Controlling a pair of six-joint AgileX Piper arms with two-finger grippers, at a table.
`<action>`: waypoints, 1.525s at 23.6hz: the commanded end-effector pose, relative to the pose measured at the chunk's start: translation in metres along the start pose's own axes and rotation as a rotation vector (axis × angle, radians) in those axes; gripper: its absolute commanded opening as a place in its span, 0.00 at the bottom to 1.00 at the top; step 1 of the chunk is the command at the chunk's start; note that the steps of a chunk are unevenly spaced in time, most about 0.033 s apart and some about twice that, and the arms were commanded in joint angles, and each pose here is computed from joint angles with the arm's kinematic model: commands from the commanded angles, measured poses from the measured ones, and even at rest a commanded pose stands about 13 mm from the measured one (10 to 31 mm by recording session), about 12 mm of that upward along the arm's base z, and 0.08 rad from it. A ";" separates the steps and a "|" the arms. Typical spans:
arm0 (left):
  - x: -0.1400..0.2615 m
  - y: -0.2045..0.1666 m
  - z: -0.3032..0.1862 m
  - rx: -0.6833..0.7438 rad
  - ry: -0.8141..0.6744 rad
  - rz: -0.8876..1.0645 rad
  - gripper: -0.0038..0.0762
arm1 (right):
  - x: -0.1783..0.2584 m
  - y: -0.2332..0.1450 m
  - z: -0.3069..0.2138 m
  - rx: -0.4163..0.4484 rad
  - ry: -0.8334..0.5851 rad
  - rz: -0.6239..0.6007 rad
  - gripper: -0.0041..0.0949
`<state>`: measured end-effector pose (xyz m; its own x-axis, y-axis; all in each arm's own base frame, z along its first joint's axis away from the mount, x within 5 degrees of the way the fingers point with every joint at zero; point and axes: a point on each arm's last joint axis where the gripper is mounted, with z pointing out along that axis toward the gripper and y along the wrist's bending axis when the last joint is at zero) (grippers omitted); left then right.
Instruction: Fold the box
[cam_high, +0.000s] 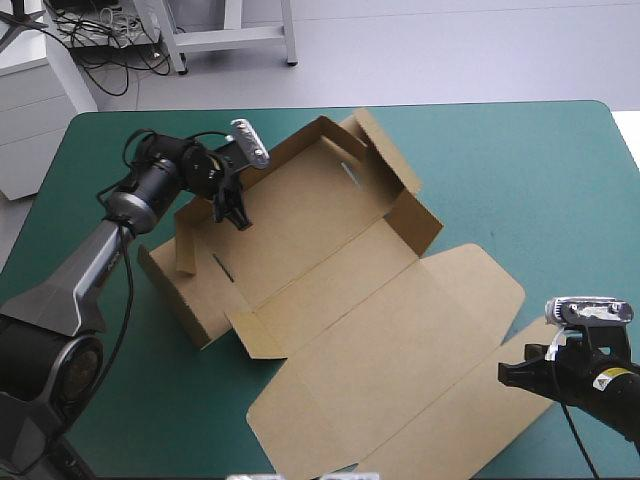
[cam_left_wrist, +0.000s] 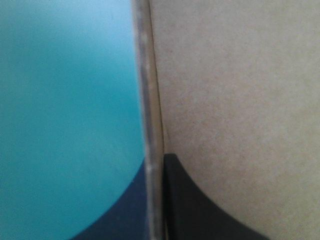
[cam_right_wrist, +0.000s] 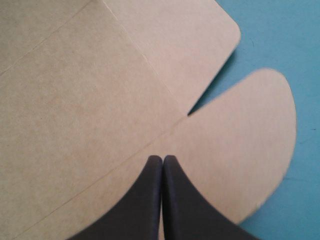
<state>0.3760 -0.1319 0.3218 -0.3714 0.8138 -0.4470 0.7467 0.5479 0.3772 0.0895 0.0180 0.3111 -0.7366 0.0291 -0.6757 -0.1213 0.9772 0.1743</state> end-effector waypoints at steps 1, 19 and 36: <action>-0.049 -0.012 -0.039 -0.160 -0.231 0.124 0.04 | -0.010 0.002 -0.004 -0.009 -0.065 0.008 0.02; -0.130 -0.111 -0.074 -0.373 -0.508 0.521 0.04 | -0.008 0.001 -0.004 0.001 -0.043 -0.033 0.02; -0.138 -0.119 -0.076 -0.557 -0.453 0.627 0.04 | -0.007 0.002 -0.004 -0.006 -0.031 -0.030 0.02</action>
<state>0.3035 -0.2998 0.3687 0.3011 0.9175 -0.2598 0.4171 0.1183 0.9012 0.0877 0.0181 0.3094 -0.7513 -0.0017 -0.6600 -0.1407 0.9774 0.1576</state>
